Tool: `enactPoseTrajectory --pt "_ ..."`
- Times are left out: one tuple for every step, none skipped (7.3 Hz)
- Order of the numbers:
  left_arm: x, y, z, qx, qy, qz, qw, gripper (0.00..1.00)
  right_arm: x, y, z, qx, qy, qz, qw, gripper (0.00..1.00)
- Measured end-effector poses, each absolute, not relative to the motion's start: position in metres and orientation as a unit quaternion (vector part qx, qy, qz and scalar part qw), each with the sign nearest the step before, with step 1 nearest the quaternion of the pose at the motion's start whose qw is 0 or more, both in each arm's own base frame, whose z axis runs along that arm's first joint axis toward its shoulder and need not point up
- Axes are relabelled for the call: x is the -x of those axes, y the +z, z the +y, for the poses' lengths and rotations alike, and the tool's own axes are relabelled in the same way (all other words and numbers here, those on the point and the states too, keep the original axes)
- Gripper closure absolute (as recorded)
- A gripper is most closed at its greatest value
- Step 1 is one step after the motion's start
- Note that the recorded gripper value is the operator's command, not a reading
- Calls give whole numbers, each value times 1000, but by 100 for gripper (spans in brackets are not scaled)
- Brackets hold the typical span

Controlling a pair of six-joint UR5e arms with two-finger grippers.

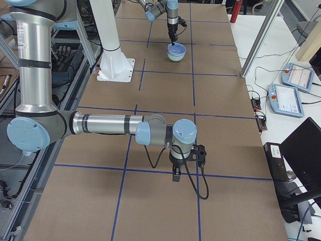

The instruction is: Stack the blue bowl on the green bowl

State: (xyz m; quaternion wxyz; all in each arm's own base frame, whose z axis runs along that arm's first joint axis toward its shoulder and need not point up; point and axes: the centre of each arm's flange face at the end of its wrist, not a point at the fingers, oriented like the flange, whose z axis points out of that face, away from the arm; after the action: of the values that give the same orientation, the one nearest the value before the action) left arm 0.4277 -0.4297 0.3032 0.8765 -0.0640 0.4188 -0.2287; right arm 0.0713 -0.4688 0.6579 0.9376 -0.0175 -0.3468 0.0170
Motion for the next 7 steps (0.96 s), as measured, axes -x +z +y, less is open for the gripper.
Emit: enactPoseTrajectory --pt "-429 303 -429 64 -227 419 877 41 -71 658 -469 17 17 -347 938 0" --pt "-429 303 -428 64 -226 419 877 26 -72 658 -469 17 18 -347 938 0" --pt "-426 300 -427 63 -223 423 876 0 -72 658 -469 17 17 -347 938 0" --pt "-418 291 -424 59 -220 432 873 0 -72 658 -469 17 17 -347 938 0" --pt "-404 284 -423 54 -220 442 868 0 -71 658 -469 17 17 -347 938 0" --pt "-377 286 -430 49 -219 448 865 0 -71 658 -469 17 17 -347 938 0" --pt "-338 301 -444 39 -200 450 870 0 -71 658 -469 17 17 -347 938 0"
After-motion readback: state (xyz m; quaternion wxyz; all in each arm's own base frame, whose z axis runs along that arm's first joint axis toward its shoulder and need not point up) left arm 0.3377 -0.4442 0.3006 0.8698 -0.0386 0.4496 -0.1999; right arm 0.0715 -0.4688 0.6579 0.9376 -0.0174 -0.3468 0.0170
